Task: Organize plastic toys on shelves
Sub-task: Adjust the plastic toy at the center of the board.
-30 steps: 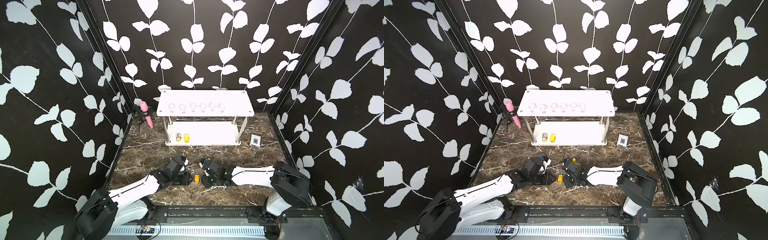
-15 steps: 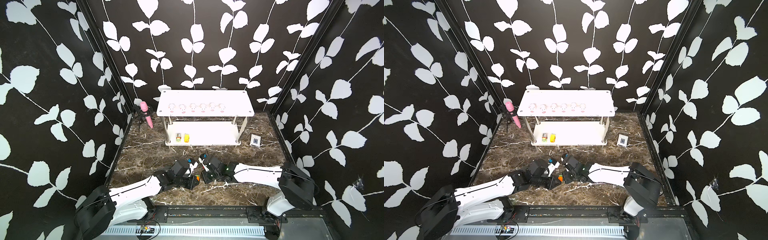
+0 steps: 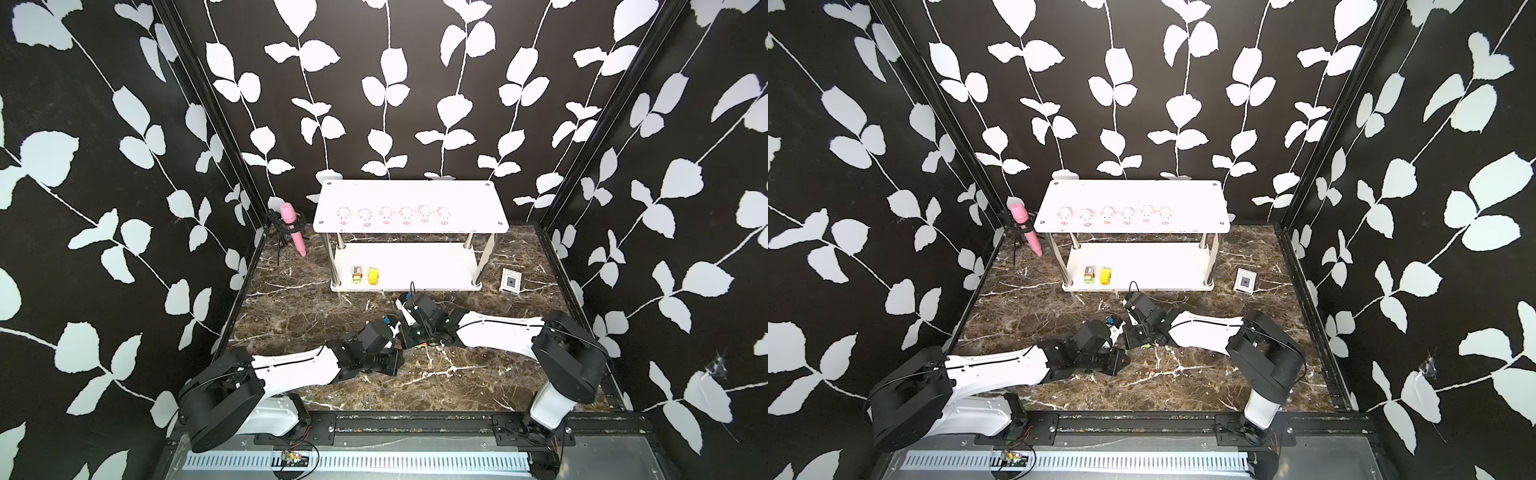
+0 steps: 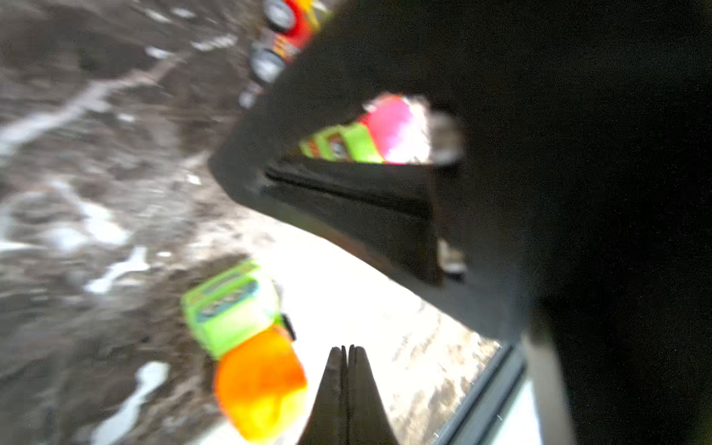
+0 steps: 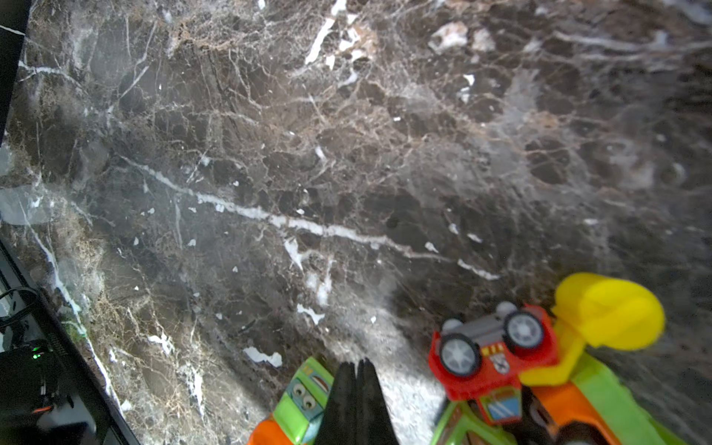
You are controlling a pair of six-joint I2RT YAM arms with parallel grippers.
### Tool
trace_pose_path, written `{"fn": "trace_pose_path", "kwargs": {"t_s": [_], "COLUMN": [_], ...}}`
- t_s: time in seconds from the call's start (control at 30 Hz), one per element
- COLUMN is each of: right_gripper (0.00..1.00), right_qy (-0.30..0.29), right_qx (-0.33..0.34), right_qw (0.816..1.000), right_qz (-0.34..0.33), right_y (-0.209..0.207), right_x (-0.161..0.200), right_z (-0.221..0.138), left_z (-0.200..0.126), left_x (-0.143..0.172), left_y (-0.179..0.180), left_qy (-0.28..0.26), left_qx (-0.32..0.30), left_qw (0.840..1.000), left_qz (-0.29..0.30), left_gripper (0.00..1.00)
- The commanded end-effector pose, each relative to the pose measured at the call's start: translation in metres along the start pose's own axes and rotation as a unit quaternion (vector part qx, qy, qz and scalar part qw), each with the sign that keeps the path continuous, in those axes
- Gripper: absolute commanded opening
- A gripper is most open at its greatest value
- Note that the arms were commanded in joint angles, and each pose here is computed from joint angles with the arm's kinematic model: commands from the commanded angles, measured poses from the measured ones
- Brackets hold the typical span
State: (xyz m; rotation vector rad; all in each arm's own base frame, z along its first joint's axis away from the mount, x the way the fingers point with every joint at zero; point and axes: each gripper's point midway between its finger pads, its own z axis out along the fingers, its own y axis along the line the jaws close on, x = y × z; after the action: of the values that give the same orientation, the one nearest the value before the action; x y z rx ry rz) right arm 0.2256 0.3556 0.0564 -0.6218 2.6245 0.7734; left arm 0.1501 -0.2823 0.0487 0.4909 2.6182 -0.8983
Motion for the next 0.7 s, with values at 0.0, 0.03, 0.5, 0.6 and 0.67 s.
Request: {"fn": "trace_pose_path", "kwargs": {"t_s": [0.0,0.03,0.5,0.6,0.67], "right_gripper": [0.07,0.08,0.12,0.13,0.13], "right_qy": [-0.013,-0.005,0.032,0.035,0.037], "right_qx": [-0.030,-0.035,-0.031,-0.024,-0.024], "right_qw": [0.999,0.999,0.999,0.999,0.999], "right_qz": [-0.010,-0.012,-0.010,-0.010,-0.009], "right_y": [0.016,0.019,0.015,0.011,0.010], "right_x": [-0.019,-0.017,-0.011,-0.007,-0.006], "right_z": [0.001,0.003,0.027,0.028,0.028], "left_z": [-0.003,-0.004,-0.019,-0.016,-0.016], "left_x": [0.003,0.006,0.011,0.010,0.012], "left_y": [0.013,0.015,0.034,0.025,0.022], "left_qy": [0.003,0.007,-0.005,-0.001,0.007], "left_qx": [-0.040,-0.043,-0.085,-0.061,-0.055], "left_qw": [0.999,0.999,0.996,0.998,0.998], "left_qz": [-0.006,-0.009,0.005,0.007,0.010], "left_gripper": [0.00,0.00,0.03,0.03,0.03]}}
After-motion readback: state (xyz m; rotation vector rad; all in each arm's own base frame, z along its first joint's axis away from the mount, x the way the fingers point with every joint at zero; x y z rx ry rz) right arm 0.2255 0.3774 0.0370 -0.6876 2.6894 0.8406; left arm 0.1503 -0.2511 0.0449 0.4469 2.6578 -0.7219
